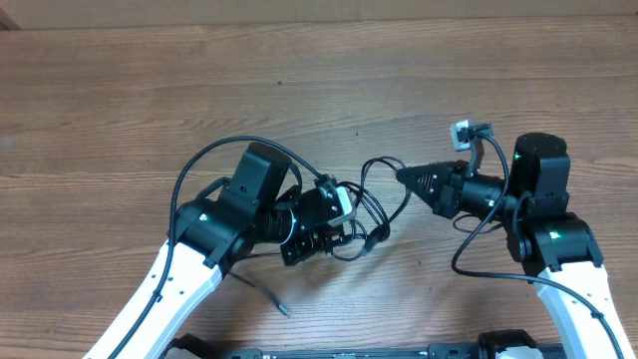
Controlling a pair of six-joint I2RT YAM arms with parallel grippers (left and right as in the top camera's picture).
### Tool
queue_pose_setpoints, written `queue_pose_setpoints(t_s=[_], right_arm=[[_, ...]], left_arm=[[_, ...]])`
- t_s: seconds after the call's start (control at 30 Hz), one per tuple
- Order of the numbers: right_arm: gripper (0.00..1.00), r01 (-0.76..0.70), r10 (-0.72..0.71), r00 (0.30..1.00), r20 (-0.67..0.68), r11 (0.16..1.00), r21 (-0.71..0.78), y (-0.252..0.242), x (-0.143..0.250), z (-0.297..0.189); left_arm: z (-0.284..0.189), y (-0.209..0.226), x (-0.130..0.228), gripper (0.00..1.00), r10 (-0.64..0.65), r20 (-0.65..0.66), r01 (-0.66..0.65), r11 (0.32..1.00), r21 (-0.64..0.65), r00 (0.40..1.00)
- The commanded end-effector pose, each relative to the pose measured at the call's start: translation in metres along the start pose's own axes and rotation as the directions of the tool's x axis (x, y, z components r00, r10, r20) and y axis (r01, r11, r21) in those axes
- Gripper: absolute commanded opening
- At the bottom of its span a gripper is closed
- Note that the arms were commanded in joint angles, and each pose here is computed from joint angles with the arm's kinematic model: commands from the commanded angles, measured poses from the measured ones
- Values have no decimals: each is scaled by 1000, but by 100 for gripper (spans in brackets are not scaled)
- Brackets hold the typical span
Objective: Untangle cables
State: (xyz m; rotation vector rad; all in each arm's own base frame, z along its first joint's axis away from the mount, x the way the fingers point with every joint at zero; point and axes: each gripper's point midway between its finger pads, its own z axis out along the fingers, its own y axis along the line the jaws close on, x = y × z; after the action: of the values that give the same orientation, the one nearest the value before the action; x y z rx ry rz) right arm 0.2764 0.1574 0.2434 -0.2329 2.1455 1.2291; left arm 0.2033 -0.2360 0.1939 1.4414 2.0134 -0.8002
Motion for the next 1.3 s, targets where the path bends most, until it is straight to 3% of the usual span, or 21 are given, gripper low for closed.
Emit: queue_pose_setpoints(t_s=[0.0,0.43,0.9,1.03,1.1,1.13,1.17,1.2,1.27], right_arm=[[4,20,-36,995,90,984,177,-25,-22,-6],[4,-35,-96,971,219,848,529,-84,-47,-33],[4,-30,-191,948,253,740,671,-105,-62,-55],[4,-18,-177,955,239,767,641,-100,-59,-49],[9,-5,-169,959,229,795,607,-94,-57,-44],[23,0,-165,960,224,807,591,-91,-56,-41],[53,4,-160,962,220,818,576,-89,-55,-39],[66,2,-156,963,222,821,570,-88,-54,-39],[79,3,-152,964,219,829,559,-86,-54,-37]], left_arm=[[-5,-19,-13,4,-14,51,8,995,102,999],[-16,-58,-31,4,-55,157,0,945,327,986],[-29,-79,-48,4,-76,249,-48,888,457,965],[-27,-74,-48,4,-58,253,-58,901,429,966],[-21,-64,-43,4,-42,223,-45,927,373,974],[-19,-59,-40,4,-36,207,-38,938,344,978],[-13,-48,-34,4,-23,169,-25,960,278,985],[-11,-41,-31,4,-16,151,-21,971,240,988],[-8,-27,-25,4,-1,115,-18,987,160,993]])
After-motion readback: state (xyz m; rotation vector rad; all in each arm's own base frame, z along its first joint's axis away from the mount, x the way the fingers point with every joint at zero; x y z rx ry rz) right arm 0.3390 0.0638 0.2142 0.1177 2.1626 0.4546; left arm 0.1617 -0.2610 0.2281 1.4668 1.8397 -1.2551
